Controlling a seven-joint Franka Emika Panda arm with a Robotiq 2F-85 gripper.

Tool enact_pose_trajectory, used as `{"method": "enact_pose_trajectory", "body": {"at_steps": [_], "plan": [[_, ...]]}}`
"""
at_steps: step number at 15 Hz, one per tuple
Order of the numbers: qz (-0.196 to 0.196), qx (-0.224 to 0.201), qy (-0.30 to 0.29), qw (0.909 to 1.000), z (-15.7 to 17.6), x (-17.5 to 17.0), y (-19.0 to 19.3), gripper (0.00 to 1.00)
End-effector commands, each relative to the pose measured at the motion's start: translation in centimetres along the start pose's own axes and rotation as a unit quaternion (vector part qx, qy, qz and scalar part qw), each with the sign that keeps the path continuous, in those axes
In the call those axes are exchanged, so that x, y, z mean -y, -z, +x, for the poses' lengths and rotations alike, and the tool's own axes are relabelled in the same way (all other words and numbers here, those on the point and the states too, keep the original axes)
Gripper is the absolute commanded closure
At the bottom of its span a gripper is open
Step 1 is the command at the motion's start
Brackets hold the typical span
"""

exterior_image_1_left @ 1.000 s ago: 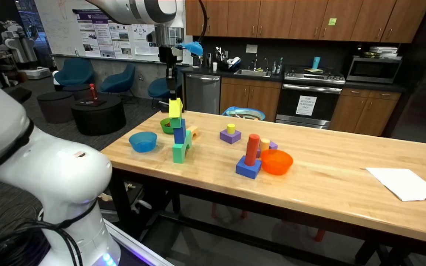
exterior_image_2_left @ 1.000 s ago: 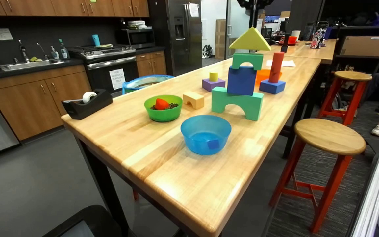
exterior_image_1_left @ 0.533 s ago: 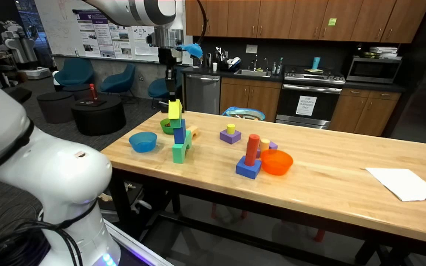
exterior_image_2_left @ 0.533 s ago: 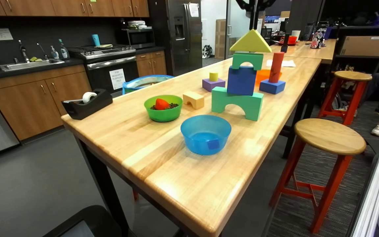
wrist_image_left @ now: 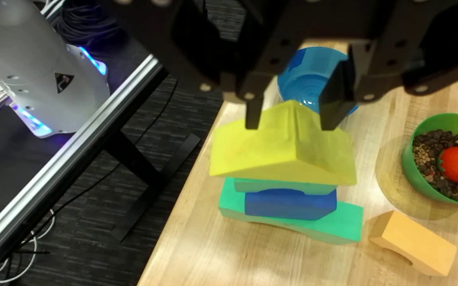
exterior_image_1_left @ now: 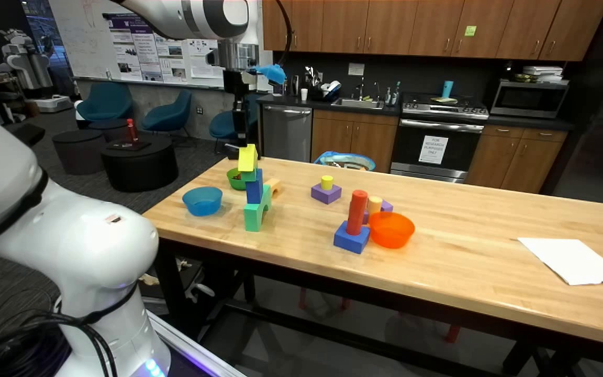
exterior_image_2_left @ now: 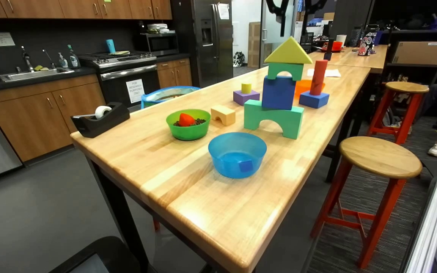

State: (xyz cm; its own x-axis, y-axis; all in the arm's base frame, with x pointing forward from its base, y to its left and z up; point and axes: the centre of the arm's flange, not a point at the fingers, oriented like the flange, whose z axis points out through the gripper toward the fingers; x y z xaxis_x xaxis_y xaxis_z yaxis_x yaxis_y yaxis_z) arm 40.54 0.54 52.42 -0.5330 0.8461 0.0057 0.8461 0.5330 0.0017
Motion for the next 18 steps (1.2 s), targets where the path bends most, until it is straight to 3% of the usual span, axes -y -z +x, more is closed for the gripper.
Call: {"method": "enact_pose_trajectory", "body": {"at_steps": [1,5,18], "plan": [[-0.007,-0.002,-0.007,1.0,0.4,0.3,0.2,0.27],[-0.008,0.003,-0.01,0.9999,1.3,1.1,0.6,0.02],[-0.039,0.089,0.036,0.9946,7.7,10.7,0.3,0.0]]}}
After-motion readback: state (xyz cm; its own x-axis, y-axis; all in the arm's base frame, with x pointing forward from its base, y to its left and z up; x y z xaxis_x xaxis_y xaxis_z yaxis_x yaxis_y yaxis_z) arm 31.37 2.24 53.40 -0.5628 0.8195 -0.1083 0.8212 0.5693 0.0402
